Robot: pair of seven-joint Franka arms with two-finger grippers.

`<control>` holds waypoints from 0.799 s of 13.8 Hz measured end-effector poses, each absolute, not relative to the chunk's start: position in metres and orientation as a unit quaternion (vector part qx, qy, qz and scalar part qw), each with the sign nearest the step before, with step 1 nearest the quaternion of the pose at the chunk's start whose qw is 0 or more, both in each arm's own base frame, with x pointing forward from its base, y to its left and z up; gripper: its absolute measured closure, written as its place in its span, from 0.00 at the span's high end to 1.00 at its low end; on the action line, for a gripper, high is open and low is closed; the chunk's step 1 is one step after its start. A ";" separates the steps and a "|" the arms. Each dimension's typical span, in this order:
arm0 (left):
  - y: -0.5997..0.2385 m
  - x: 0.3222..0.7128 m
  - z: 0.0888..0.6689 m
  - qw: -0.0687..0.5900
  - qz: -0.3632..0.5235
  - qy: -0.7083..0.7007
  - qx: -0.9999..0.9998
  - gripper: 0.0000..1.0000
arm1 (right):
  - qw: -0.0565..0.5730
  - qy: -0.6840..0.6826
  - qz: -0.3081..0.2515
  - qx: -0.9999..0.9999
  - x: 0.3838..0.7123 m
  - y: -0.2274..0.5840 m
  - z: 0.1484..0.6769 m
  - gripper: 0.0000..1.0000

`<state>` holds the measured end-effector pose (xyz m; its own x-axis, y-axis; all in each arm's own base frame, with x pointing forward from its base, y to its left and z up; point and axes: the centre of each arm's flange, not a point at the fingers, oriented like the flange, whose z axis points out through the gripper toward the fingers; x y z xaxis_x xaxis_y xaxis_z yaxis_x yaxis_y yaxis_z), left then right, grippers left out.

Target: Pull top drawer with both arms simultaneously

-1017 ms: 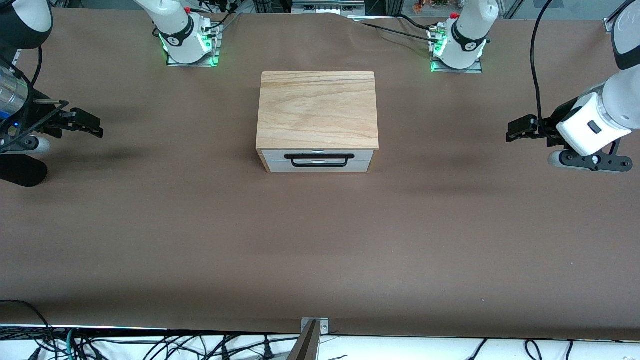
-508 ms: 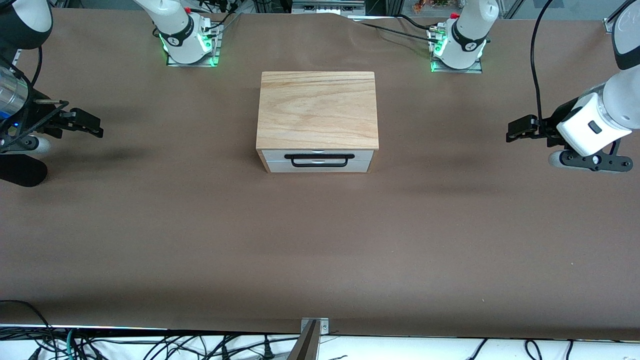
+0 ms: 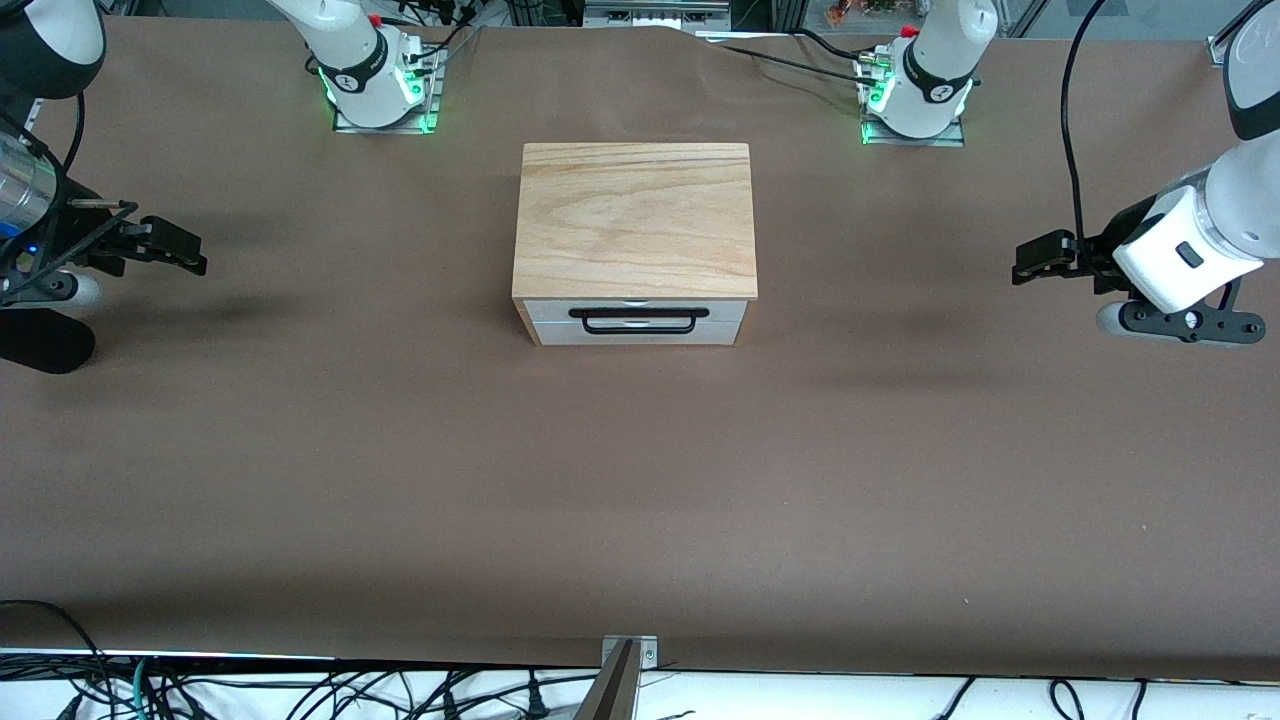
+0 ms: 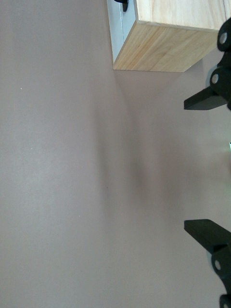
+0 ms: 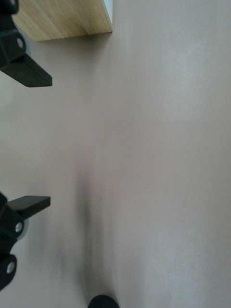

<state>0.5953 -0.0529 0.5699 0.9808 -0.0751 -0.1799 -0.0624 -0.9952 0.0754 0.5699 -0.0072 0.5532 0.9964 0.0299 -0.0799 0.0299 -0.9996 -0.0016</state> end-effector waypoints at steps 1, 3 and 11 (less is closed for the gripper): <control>-0.053 0.595 0.570 0.035 -0.092 -0.035 0.995 1.00 | 0.000 -0.015 0.040 -0.999 0.570 -0.007 0.553 1.00; -0.053 0.596 0.569 0.035 -0.092 -0.034 0.995 1.00 | 0.000 -0.015 0.040 -0.999 0.570 -0.007 0.553 1.00; -0.054 0.598 0.563 0.036 -0.098 -0.034 0.994 1.00 | 0.000 -0.021 0.042 -0.999 0.570 -0.001 0.553 1.00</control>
